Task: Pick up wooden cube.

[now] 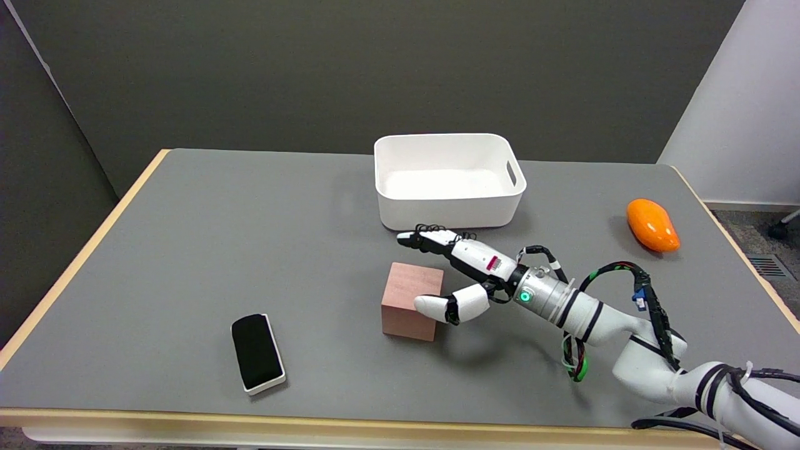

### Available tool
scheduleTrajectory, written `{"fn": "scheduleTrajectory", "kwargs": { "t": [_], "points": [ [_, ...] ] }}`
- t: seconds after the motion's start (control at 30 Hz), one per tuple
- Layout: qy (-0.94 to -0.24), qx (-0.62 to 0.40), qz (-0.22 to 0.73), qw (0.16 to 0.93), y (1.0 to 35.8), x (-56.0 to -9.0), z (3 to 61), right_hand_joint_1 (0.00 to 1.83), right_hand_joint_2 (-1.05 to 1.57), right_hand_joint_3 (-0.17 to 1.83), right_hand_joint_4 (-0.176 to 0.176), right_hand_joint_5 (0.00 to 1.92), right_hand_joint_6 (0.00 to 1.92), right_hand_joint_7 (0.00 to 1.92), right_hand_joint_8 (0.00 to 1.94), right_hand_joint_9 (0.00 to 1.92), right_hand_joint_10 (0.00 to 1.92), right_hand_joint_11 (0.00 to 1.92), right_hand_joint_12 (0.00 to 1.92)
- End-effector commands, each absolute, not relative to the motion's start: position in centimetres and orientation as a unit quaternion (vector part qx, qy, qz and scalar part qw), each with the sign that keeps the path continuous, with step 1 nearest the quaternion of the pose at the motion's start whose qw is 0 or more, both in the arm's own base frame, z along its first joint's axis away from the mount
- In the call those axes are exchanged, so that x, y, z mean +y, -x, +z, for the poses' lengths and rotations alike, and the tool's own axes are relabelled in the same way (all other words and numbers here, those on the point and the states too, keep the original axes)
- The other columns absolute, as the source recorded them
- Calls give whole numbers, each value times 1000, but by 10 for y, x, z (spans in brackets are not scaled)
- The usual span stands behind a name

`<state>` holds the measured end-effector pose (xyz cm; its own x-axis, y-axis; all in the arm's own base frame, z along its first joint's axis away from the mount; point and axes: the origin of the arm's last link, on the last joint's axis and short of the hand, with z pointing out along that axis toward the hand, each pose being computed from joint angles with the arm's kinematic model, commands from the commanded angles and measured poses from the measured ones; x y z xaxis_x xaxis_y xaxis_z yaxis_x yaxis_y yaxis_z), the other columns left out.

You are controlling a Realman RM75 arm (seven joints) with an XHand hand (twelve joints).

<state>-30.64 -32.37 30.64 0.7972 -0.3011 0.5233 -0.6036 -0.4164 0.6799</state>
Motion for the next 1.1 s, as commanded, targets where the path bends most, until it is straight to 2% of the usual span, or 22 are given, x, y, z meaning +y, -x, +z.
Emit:
{"fn": "scheduleTrajectory", "kwargs": {
  "t": [0.03, 0.07, 0.13, 0.6, 0.7, 0.9, 1.0, 1.1],
  "points": [
    [-841, -262, 155, 447, 296, -320, 303, 401, 566, 843, -114, 102, 367, 152, 348, 40, 691, -1, 1024],
    [-842, -261, 155, 446, 295, -320, 303, 410, 584, 797, -120, 111, 339, 161, 319, 33, 693, -1, 1022],
    [-842, -261, 156, 445, 295, -320, 302, 382, 533, 910, -128, 68, 405, 109, 406, 17, 689, -1, 1008],
    [-847, -267, 161, 432, 292, -316, 292, 381, 534, 909, -136, 69, 395, 102, 408, 8, 687, -1, 1002],
    [-845, -272, 159, 432, 295, -312, 291, 406, 586, 784, -137, 96, 334, 139, 321, 7, 692, -1, 1005],
    [-843, -283, 155, 430, 303, -303, 291, 408, 598, 768, -142, 93, 328, 128, 312, -1, 676, -1, 998],
    [-842, -290, 153, 429, 307, -297, 289, 394, 546, 878, -147, 65, 370, 83, 380, 4, 623, -1, 985],
    [-839, -297, 148, 431, 313, -291, 289, 410, 606, 754, -151, 77, 317, 91, 303, -1, 590, -1, 963]
  ]
}}
